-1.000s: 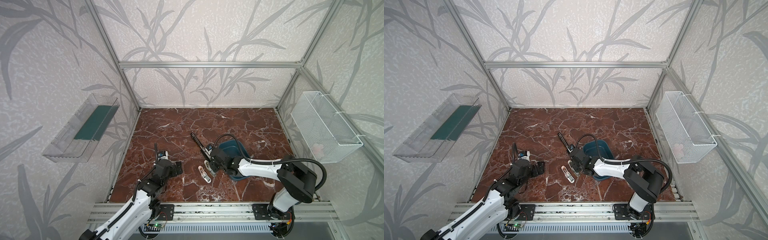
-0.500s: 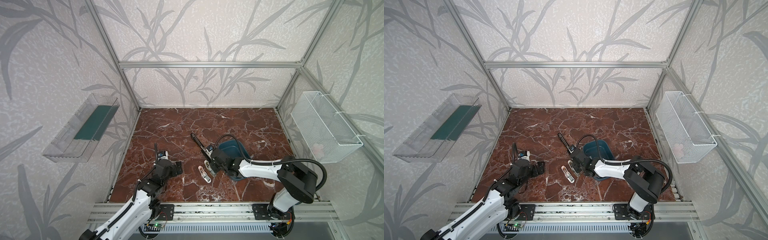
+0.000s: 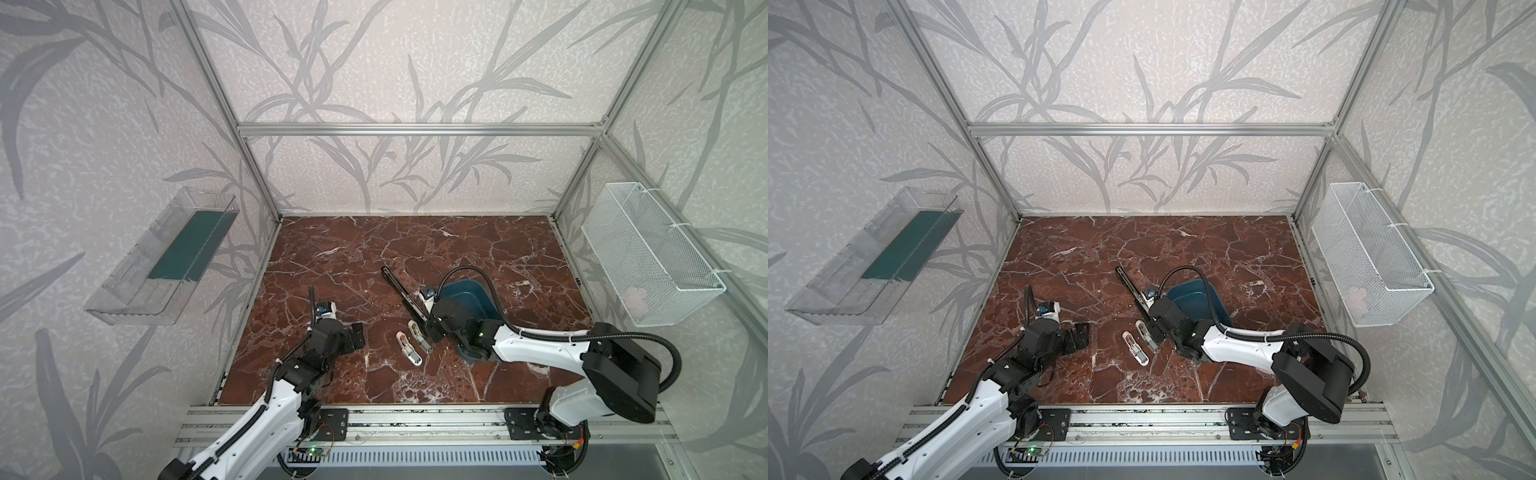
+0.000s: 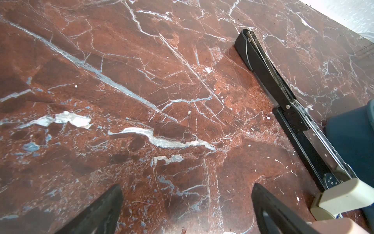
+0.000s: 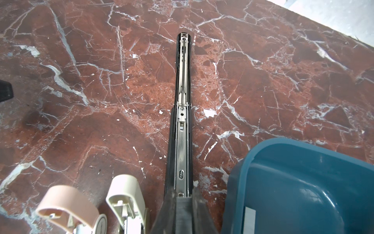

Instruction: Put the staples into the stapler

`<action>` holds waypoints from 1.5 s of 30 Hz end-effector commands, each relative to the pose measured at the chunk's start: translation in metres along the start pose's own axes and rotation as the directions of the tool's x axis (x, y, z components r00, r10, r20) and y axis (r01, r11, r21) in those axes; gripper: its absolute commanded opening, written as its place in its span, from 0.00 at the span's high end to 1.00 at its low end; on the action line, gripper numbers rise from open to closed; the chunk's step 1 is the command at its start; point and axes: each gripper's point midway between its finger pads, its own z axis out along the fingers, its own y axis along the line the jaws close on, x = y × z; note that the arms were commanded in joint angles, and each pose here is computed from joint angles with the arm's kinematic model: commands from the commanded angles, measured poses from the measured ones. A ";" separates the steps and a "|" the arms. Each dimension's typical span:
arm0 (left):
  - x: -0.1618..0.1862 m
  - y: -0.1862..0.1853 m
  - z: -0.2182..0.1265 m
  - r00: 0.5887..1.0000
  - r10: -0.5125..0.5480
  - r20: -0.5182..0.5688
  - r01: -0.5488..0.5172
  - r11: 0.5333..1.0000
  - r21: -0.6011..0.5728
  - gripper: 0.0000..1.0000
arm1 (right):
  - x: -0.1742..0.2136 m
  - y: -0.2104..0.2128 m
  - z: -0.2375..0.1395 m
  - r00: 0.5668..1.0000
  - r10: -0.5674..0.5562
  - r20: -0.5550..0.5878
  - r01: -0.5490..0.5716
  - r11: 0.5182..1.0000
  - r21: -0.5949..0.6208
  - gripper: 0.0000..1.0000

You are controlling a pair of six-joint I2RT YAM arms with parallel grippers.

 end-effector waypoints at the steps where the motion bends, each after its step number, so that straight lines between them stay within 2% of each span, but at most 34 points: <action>1: -0.014 -0.005 -0.004 0.999 -0.022 0.039 0.022 1.000 0.011 0.01 | -0.008 0.000 0.005 0.999 -0.008 0.049 0.008 1.000 0.014 0.85; 9: -0.014 -0.004 -0.003 0.999 -0.022 0.039 0.021 1.000 0.006 0.01 | -0.009 0.007 0.019 0.994 -0.005 0.108 0.010 0.999 -0.041 0.87; 34: -0.016 -0.003 -0.003 0.999 -0.025 0.048 0.026 1.000 -0.003 0.01 | 0.011 -0.004 0.035 0.998 -0.006 0.066 0.008 0.999 -0.033 0.88; 38: -0.016 -0.003 -0.003 0.999 -0.025 0.048 0.025 1.000 -0.004 0.01 | 0.003 -0.012 0.028 0.997 0.016 0.069 -0.016 1.000 0.005 0.87; 41: -0.016 -0.003 -0.004 0.998 -0.025 0.049 0.026 1.000 -0.005 0.01 | 0.004 -0.021 0.031 0.997 0.078 0.014 -0.078 0.996 0.042 0.85; 45: -0.019 -0.003 -0.006 0.999 -0.010 0.050 0.011 1.000 -0.015 0.01 | 0.014 -0.028 0.031 0.991 0.128 -0.030 -0.125 0.988 0.085 0.78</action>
